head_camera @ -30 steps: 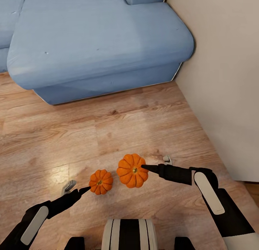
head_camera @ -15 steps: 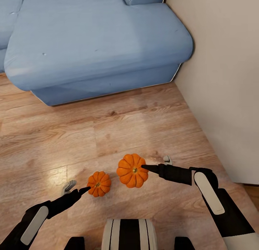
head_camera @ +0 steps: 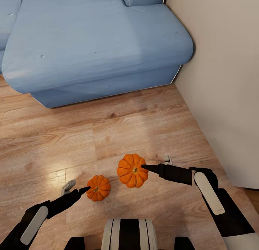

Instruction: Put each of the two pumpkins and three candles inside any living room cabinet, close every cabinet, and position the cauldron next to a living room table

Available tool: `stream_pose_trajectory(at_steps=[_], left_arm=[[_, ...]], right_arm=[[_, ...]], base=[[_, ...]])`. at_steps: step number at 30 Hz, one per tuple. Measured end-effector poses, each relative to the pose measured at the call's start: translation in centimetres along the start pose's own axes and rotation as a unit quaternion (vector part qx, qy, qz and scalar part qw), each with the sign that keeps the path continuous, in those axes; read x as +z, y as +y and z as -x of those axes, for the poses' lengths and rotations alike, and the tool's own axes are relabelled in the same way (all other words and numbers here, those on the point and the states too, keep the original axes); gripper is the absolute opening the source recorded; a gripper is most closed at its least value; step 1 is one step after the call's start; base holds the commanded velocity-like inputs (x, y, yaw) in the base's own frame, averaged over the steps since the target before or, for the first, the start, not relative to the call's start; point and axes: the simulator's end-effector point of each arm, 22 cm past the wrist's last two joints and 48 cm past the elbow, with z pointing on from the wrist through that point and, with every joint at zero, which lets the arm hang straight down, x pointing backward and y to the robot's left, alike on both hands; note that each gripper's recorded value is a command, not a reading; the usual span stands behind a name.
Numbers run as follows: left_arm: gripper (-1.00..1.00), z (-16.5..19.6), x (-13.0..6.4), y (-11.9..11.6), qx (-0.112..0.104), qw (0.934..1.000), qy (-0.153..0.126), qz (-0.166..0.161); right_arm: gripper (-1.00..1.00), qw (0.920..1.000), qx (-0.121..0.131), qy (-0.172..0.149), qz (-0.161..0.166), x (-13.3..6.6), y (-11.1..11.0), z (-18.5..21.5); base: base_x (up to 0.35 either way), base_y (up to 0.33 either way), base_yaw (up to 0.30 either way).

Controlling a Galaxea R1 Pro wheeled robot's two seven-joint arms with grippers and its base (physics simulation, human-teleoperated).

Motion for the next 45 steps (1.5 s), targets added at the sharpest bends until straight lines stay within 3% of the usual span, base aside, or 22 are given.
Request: stream_pose_trajectory(at_steps=[18, 45], left_arm=[[1.0, -1.0, 0.8, 1.7, -0.012, 0.9998, 0.011, 0.011], [1.0, -2.0, 1.4, 2.7, -0.019, 0.9994, 0.021, 0.019]], right_arm=[[-1.0, 0.9998, 0.017, 0.008, -0.007, 0.7, -2.1, -0.8], [-1.0, 0.9994, 0.031, 0.014, -0.008, 1.1, -3.3, -1.4]], base=[[0.0, 0.0, 0.0], [0.0, 0.0, 0.0]])
